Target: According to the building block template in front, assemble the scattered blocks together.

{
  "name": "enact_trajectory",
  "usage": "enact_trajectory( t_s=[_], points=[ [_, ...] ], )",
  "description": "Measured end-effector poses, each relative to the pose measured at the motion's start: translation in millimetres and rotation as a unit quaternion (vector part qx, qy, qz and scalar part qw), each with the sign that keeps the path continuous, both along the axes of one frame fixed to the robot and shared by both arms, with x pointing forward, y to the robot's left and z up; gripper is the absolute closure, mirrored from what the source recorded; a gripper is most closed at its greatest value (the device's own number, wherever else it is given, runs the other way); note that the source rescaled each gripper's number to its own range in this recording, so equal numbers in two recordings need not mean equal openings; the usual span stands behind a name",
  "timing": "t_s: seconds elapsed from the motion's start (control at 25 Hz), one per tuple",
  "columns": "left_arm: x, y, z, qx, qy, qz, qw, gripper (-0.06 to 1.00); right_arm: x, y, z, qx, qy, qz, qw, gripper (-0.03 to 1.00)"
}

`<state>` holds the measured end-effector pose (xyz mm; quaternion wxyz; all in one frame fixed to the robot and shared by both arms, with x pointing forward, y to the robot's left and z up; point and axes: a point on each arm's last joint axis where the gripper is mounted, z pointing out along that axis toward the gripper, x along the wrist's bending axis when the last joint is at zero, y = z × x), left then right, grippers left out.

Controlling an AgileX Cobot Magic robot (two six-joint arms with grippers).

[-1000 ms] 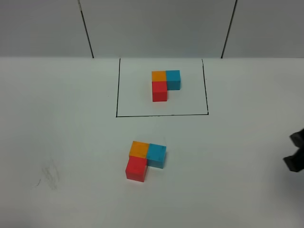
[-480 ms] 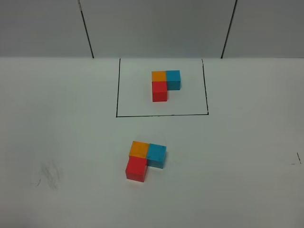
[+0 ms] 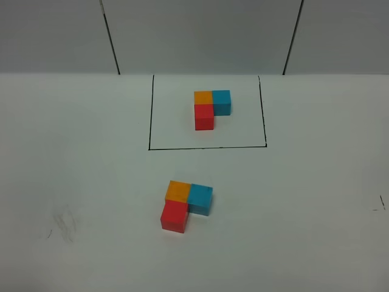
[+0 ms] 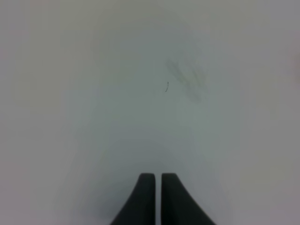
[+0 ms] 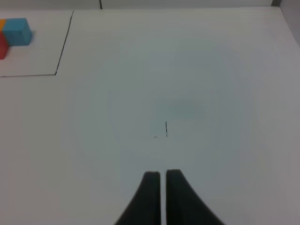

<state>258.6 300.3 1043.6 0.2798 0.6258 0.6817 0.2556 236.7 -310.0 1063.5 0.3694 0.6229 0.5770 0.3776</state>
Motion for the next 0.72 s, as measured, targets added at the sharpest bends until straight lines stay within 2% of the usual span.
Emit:
enact_trajectory(
  t_s=[0.72],
  points=[
    [0.0, 0.0, 0.0, 0.0, 0.0, 0.0, 1.0, 0.94, -2.1, -6.3, -9.3, 0.011, 0.012, -0.044, 0.999, 0.97]
  ],
)
